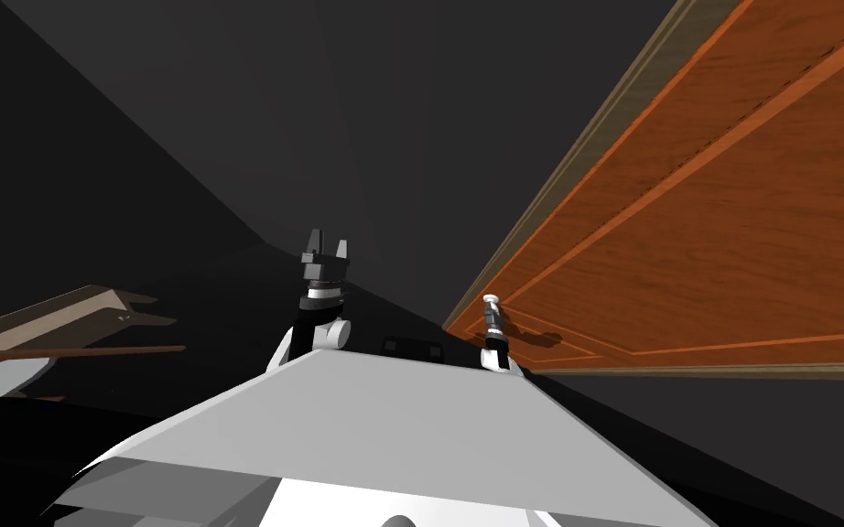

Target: Pull the door open

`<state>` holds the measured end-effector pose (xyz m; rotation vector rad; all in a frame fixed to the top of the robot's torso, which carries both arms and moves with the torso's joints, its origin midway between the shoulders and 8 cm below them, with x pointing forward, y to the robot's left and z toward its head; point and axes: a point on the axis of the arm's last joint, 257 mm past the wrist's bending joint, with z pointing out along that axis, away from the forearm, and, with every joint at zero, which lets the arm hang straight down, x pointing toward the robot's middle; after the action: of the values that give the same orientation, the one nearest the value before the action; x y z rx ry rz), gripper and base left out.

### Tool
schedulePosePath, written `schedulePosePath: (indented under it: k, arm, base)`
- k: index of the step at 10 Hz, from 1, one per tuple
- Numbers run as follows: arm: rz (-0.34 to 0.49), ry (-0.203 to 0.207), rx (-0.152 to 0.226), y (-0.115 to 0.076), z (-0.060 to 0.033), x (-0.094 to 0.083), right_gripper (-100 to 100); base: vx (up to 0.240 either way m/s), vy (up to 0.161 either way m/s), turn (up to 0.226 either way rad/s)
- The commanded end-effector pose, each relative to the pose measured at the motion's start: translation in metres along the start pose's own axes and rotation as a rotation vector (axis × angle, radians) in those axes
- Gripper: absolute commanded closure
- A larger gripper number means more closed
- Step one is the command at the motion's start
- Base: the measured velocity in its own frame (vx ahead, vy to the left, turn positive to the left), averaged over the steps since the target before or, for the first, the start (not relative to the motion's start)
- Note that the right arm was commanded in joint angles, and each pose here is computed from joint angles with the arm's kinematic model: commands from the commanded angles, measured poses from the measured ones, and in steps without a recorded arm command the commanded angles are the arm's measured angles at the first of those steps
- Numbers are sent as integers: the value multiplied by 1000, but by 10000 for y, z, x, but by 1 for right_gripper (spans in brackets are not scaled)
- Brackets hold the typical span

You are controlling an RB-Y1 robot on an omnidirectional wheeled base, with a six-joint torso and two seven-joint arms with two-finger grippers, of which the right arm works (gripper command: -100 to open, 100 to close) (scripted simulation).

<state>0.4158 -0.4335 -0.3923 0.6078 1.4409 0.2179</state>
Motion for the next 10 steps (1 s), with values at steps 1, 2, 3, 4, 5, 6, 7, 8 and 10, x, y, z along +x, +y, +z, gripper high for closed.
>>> schedulePosePath:
  k: [1,2,3,4,5,6,7,8,10]
  arm:
    - [39,-1,5,-18,-7,-5,100]
    - [76,-5,10,-33,-7,-16,100]
    - [80,-5,10,-33,-7,-16,100]
    - [122,-9,15,-50,-8,-27,100]
    - [149,-13,20,-67,-8,-39,100]
    - [166,-13,20,-67,-8,-39,100]
    - [203,-17,24,-84,-8,-51,100]
    - [209,-17,24,-84,-8,-51,100]
    - [279,-26,33,-119,-10,-74,100]
  base:
    - [-29,-18,33]
    - [-29,-6,45]
    - [-24,-5,29]
    - [-26,-9,63]
    - [-45,-21,97]
    - [-36,-19,42]
    - [-32,-11,57]
    - [-25,-8,32]
    - [-42,-13,80]
